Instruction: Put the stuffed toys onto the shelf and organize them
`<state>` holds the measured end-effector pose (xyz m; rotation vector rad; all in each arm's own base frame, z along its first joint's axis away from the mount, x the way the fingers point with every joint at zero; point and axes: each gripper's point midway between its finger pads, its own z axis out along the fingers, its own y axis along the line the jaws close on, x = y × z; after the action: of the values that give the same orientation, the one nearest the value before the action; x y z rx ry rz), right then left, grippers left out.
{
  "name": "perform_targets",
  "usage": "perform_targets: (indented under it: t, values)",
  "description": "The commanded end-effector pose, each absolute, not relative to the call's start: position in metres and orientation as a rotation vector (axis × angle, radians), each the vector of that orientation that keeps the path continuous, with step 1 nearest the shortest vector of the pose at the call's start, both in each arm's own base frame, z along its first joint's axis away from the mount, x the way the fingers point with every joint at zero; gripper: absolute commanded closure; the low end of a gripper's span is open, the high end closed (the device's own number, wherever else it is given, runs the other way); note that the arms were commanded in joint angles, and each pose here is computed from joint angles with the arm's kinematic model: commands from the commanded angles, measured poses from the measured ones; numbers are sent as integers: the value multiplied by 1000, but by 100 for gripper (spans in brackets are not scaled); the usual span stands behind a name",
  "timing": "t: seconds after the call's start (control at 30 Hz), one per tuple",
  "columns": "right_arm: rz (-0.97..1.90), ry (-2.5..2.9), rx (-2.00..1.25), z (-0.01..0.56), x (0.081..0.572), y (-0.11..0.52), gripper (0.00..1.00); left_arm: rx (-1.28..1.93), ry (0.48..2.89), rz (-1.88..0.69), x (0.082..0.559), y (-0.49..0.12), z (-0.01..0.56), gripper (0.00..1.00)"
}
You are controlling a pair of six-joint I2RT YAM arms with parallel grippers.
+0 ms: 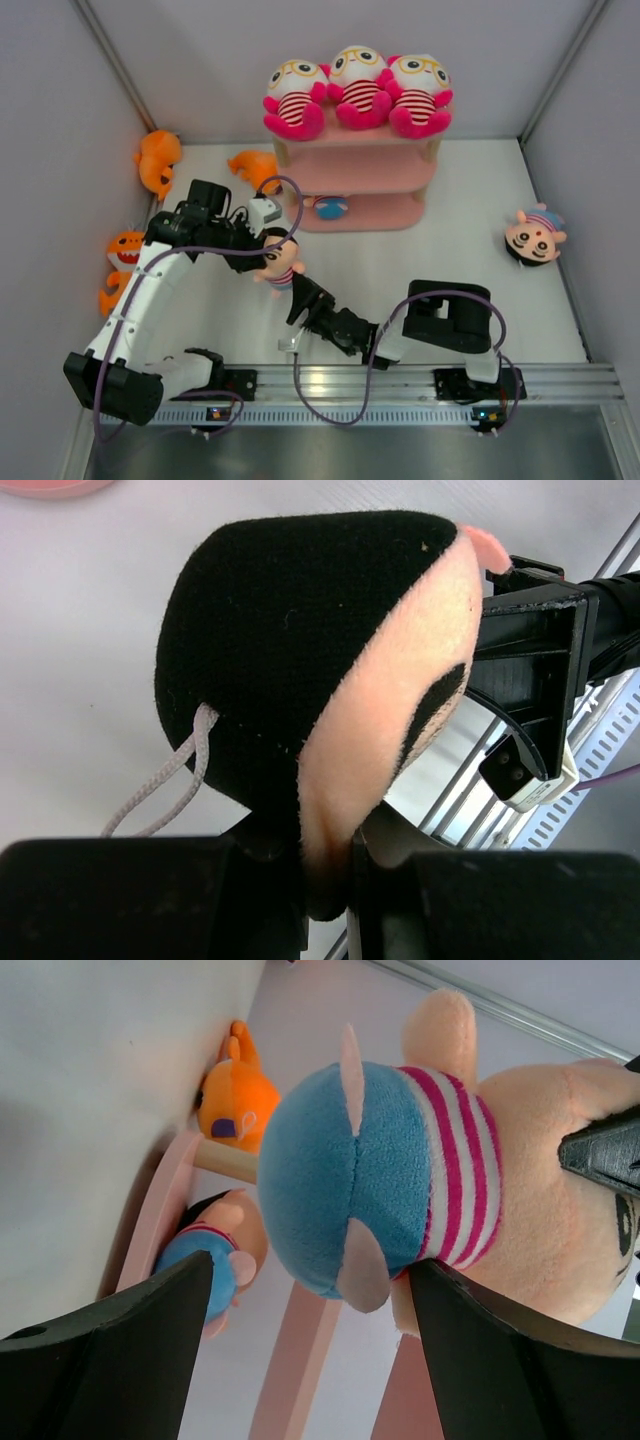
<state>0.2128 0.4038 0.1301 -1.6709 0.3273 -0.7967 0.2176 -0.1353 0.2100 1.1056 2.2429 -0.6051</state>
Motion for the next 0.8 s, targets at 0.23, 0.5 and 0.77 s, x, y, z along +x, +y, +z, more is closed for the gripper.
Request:
perform_targets:
  t: [0.23, 0.5, 0.77]
  values:
    - [-771, 364, -1178, 237, 208, 405, 44, 1108, 2149, -686, 221, -151, 228, 100]
    - [-742, 398, -1111, 262, 209, 404, 84, 1110, 2148, -677, 221, -149, 227, 100]
    - [-511, 583, -1213, 260, 206, 389, 100, 1084, 2198, -608, 230, -142, 221, 66]
